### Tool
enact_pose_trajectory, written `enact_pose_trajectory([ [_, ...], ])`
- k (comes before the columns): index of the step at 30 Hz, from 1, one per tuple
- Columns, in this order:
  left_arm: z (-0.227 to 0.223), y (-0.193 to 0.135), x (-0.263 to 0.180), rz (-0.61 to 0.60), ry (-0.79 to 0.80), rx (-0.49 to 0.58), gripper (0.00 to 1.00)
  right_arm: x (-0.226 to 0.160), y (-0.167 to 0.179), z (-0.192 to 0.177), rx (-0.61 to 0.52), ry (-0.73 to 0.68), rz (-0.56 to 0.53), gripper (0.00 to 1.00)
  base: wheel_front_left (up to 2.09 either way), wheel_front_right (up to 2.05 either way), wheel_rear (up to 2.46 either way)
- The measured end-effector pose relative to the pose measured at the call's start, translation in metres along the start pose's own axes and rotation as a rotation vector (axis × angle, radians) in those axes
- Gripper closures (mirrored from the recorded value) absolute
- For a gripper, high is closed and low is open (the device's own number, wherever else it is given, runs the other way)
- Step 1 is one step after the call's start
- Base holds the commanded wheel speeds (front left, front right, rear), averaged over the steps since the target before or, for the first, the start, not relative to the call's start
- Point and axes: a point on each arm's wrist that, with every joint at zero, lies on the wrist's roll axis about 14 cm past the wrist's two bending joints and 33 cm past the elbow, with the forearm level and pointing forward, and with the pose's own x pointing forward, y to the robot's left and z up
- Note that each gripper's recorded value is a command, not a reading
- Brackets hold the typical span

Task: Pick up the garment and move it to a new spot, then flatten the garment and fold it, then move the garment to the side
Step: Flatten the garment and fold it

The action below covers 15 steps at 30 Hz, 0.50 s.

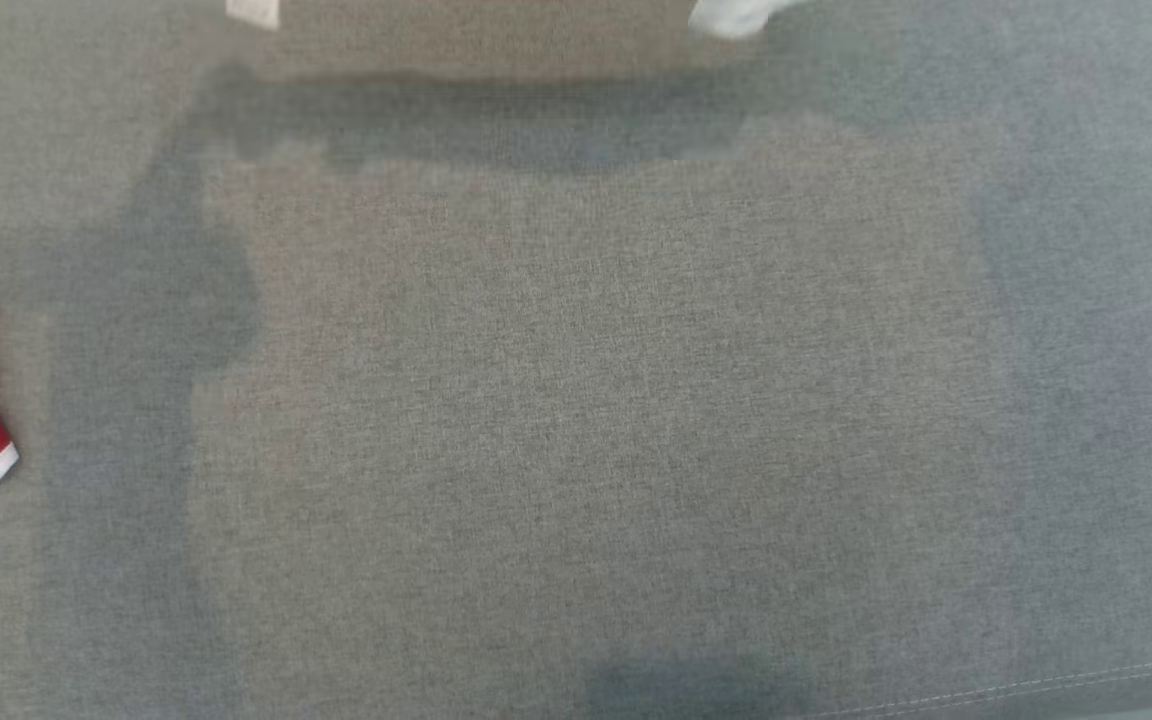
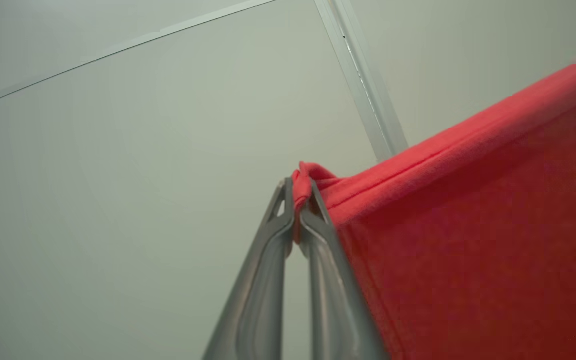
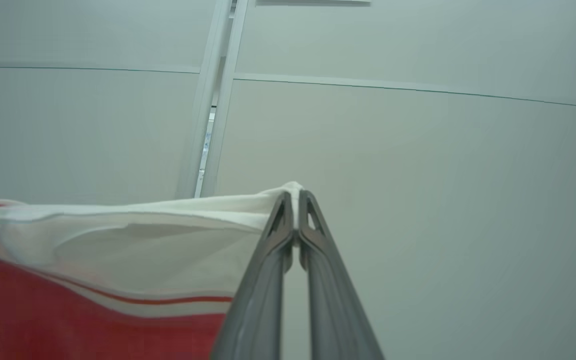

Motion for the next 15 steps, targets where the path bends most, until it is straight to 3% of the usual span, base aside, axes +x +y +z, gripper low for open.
enact_pose_trajectory([
  [5, -0.040, -0.007, 0.007, -0.005, 0.009, -0.015, 1.00, -0.002, 0.001, -0.038, -0.058, 0.031, 0.015, 1.00, 0.00, 0.00, 0.00],
  [8, -0.086, -0.013, -0.008, 0.003, 0.089, -0.057, 1.00, -0.025, -0.002, -0.076, -0.084, 0.098, 0.028, 1.00, 0.00, 0.00, 0.00],
  [12, -0.176, -0.042, -0.072, 0.031, 0.298, -0.168, 1.00, -0.095, 0.005, -0.157, -0.070, 0.301, 0.070, 1.00, 0.00, 0.00, 0.00],
  [15, -0.238, -0.068, -0.148, 0.065, 0.502, -0.260, 1.00, -0.171, 0.017, -0.212, -0.020, 0.491, 0.099, 1.00, 0.00, 0.00, 0.00],
])
